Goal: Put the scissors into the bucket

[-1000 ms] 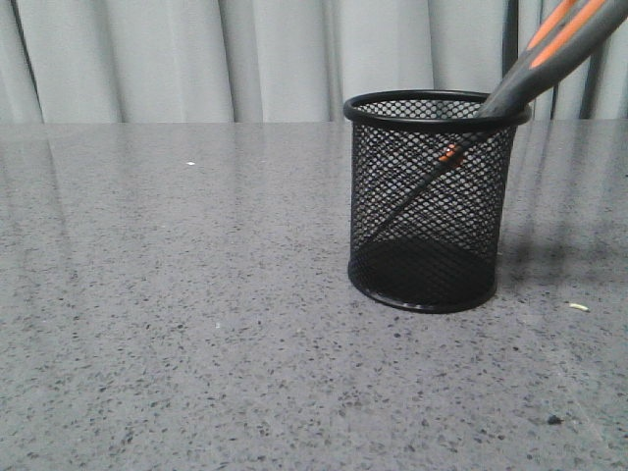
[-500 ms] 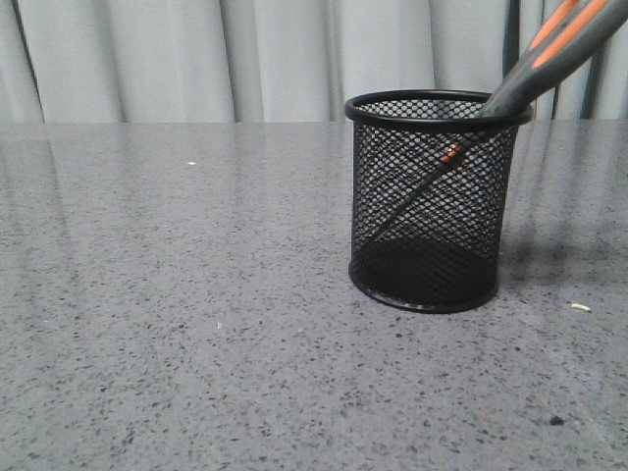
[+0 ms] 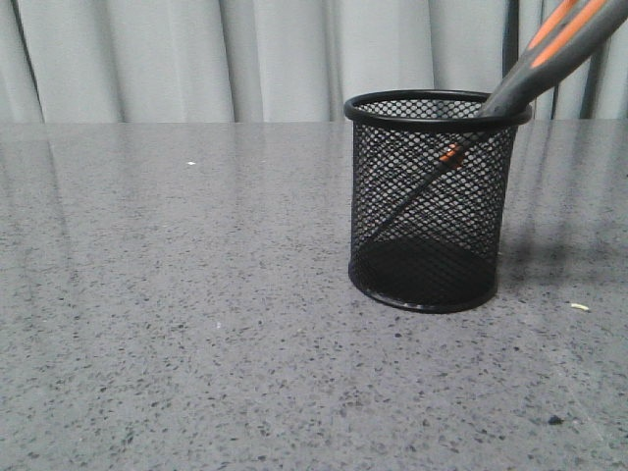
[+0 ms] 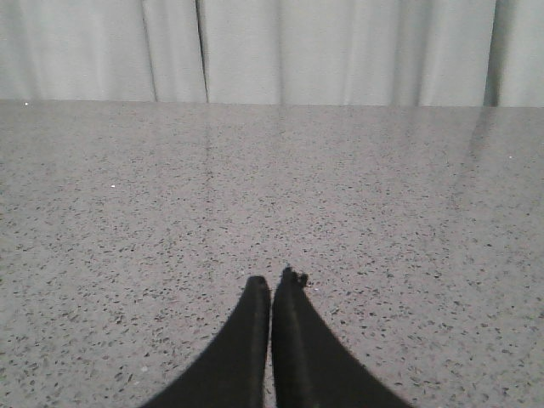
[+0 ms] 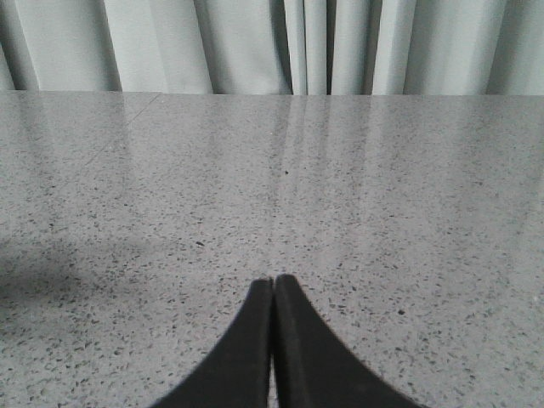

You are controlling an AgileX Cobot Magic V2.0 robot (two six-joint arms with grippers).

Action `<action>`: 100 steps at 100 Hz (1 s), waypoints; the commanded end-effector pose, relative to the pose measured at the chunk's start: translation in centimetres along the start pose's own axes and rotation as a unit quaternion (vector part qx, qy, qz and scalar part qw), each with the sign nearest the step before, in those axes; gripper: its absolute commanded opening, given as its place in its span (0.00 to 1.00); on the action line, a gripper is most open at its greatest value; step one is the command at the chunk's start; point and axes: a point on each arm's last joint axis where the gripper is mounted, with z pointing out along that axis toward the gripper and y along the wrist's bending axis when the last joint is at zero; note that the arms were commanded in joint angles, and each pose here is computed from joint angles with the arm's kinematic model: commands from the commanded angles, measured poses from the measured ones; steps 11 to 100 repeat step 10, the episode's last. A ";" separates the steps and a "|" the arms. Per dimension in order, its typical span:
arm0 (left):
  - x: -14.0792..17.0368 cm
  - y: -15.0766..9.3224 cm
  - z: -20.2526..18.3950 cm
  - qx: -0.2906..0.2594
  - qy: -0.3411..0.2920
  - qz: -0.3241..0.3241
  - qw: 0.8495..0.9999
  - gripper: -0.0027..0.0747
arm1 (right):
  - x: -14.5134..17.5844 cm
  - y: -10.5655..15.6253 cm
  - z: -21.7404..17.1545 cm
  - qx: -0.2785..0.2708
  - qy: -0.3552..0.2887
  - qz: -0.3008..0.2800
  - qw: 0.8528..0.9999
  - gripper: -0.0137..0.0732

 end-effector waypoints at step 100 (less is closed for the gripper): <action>0.5 0.1 0.0 -0.003 -0.031 -0.006 1.000 0.01 | -0.5 -0.1 -0.2 0.009 -0.043 -0.005 0.999 0.10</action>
